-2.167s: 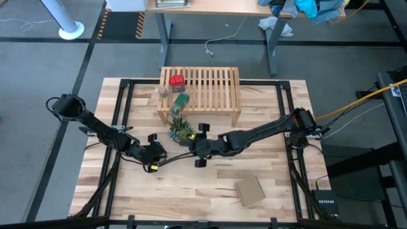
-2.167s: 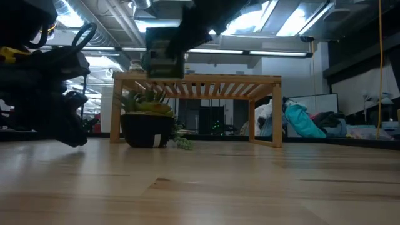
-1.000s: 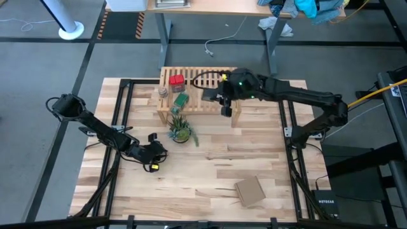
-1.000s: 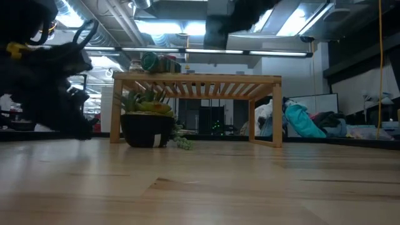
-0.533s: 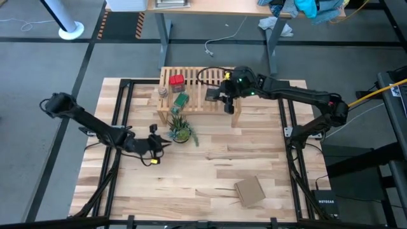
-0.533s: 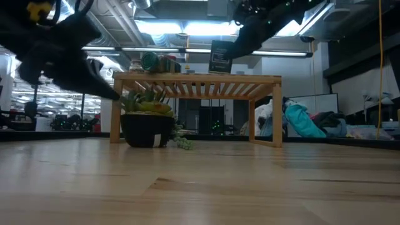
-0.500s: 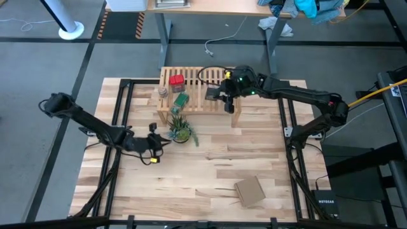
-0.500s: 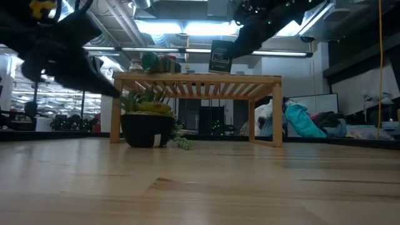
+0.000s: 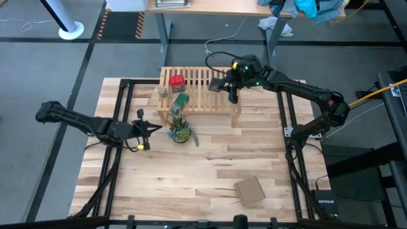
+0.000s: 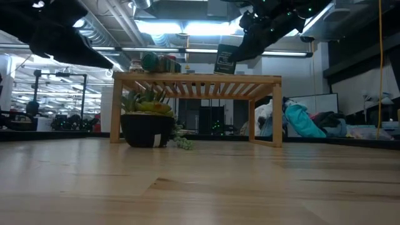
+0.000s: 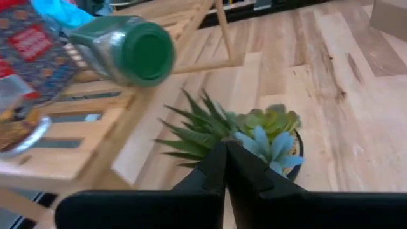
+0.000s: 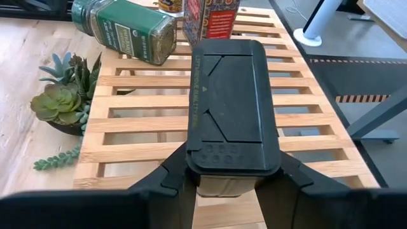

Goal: Shelf spices
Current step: Put the black seasoning can on the shelf

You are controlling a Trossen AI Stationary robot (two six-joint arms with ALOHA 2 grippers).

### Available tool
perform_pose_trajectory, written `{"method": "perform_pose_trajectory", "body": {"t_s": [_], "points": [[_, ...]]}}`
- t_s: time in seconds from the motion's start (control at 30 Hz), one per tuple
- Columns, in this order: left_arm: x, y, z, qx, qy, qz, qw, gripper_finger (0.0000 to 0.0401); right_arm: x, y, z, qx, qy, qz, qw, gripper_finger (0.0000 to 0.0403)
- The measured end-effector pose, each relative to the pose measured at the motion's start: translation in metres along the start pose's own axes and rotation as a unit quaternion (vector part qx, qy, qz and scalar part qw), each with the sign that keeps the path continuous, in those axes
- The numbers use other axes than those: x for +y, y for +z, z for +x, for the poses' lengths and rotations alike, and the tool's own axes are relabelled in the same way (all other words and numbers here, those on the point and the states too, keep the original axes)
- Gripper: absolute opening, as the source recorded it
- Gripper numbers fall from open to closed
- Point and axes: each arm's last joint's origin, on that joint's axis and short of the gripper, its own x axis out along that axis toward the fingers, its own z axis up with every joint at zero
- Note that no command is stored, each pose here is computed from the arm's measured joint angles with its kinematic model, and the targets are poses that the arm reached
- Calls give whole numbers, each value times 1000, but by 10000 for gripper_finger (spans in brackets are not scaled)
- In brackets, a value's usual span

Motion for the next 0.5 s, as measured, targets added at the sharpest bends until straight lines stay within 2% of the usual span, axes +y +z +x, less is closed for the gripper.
{"method": "perform_pose_trajectory", "body": {"t_s": [0.07, 0.27, 0.5], "points": [[4, -1, -5, -6, 2, -8, 1000, 4, -1, 0, 0, 0, -1, -2, 1000, 130], [11, -2, -18, -30, -41, -24, 998, 4, 0, -2, 1, -3, 0, -17, 1000, 130], [14, -2, -24, -45, -46, -33, 997, 3, 3, -24, 11, -7, -2, -16, 1000, 130]]}}
